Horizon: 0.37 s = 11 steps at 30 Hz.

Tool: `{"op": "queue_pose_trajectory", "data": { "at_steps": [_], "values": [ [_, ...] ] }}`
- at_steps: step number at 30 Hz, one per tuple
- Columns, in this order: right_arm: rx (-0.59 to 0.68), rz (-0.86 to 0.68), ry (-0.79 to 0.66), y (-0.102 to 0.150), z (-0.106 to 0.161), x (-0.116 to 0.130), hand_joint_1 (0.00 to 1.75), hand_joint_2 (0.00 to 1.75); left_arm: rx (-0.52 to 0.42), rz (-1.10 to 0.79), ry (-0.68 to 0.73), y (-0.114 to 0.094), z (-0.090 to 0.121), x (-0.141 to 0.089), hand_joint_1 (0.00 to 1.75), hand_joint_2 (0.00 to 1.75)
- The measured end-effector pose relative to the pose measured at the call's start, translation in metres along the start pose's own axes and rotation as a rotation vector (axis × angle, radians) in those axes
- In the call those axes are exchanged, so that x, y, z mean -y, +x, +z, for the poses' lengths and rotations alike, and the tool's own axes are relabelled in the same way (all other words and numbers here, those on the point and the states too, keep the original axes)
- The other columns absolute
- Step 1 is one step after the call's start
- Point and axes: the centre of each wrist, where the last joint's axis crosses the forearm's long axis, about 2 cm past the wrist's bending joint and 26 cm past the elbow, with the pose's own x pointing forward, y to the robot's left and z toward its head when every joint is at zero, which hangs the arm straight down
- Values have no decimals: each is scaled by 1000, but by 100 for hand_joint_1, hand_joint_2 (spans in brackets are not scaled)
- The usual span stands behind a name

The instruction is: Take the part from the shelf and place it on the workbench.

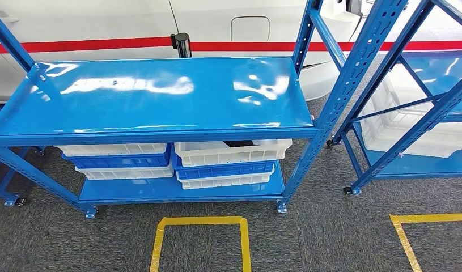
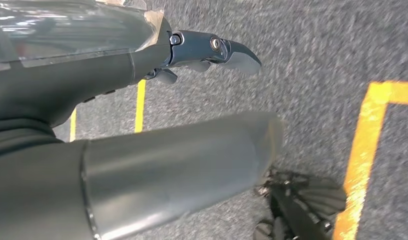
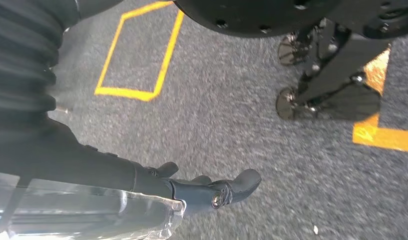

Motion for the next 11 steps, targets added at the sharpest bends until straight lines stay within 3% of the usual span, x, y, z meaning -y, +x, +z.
{"op": "queue_pose_trajectory", "data": {
  "at_steps": [11],
  "values": [
    [-13,12,27,-4,1,-1,0,175,-19,-28,-26,-4,1,0,0,0]
  ]
}}
